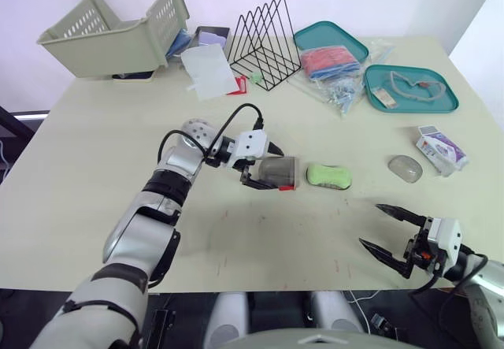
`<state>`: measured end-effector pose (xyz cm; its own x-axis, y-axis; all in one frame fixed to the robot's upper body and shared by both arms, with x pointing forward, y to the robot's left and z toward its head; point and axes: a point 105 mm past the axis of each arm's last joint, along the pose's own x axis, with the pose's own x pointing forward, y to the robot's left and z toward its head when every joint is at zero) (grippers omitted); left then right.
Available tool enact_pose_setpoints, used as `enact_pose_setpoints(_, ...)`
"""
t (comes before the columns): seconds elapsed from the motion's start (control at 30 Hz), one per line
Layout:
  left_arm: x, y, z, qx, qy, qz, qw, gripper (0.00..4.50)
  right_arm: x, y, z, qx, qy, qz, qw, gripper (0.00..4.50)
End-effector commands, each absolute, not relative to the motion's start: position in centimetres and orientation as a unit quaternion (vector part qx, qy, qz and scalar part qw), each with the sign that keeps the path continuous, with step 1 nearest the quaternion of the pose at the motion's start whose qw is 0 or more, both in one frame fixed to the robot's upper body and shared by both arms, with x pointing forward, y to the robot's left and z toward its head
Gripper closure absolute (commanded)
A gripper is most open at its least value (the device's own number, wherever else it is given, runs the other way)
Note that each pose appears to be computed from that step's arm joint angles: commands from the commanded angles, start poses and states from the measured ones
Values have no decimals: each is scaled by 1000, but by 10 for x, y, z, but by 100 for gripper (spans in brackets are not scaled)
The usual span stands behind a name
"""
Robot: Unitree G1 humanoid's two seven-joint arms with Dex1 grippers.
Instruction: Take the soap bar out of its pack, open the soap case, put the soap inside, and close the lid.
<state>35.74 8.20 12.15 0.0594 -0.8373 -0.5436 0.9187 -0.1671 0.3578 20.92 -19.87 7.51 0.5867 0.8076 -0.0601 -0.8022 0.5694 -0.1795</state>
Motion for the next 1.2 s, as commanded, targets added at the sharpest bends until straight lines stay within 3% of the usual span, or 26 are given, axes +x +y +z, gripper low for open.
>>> enact_pose_setpoints(0.03, 363, 83, 129, 346, 54, -669, 655, 0, 210, -201, 82, -102, -27, 453, 885, 3)
enact_pose_setpoints(0.77, 365, 82, 120, 327, 73, -668, 664, 0, 216, -200, 82, -108, -24, 464, 879, 3)
enact_pose_setpoints(0.9, 364, 82, 120, 321, 74, -672, 663, 105, 214, -201, 81, -109, -22, 463, 880, 0)
enact_pose_setpoints(1.1, 364, 82, 120, 324, 66, -669, 666, 105, 216, -202, 81, -116, -8, 461, 880, 0)
enact_pose_setpoints(1.2, 360, 87, 121, 322, 63, -669, 667, 105, 224, -201, 91, -162, 22, 488, 857, 0)
